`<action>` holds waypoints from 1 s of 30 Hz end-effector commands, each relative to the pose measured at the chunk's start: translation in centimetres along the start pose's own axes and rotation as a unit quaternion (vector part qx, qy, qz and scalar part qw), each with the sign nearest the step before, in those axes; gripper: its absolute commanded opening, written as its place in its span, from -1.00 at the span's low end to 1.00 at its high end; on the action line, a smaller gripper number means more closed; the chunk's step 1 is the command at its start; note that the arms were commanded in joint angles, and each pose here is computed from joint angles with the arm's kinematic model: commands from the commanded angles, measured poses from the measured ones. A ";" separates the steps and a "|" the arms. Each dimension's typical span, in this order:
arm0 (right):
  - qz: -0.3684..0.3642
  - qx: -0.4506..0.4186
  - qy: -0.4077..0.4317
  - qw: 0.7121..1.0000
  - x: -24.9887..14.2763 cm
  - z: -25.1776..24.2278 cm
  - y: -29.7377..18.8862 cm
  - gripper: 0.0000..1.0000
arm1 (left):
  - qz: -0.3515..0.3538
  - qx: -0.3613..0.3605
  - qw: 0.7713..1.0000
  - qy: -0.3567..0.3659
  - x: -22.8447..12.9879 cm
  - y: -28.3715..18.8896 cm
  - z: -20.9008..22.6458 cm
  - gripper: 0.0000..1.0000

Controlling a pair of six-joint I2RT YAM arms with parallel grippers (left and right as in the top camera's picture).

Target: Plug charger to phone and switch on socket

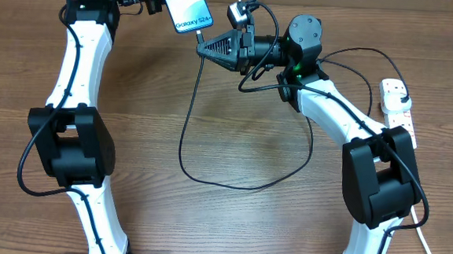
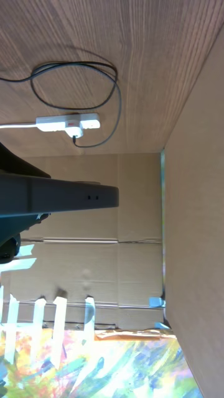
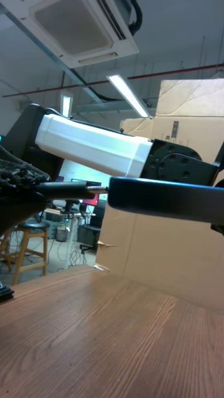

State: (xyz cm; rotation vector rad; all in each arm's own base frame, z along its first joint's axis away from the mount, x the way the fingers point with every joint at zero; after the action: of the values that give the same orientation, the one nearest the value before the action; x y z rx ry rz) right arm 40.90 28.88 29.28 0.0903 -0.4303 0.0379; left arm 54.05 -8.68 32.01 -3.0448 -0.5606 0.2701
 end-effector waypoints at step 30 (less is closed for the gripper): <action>-0.020 -0.001 -0.011 1.000 0.8 0.2 0.1 -0.92 | 0.031 -0.004 0.999 0.022 -1.2 0.8 -0.8 -0.92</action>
State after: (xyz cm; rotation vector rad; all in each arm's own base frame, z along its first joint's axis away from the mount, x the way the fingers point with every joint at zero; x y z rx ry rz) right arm 41.05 28.90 29.31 0.0905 -0.4301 0.0248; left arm 54.01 -8.95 31.99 -3.0457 -0.5529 0.2699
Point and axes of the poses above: each gripper's point midway between its finger pads, its own y axis out along the fingers, its own z axis along the line the jaws close on, x = y × z, the point moved 5 cm from there along -y, back along the fingers, and after that the axes turned 13 degrees about -y, right-handed, at the moved point
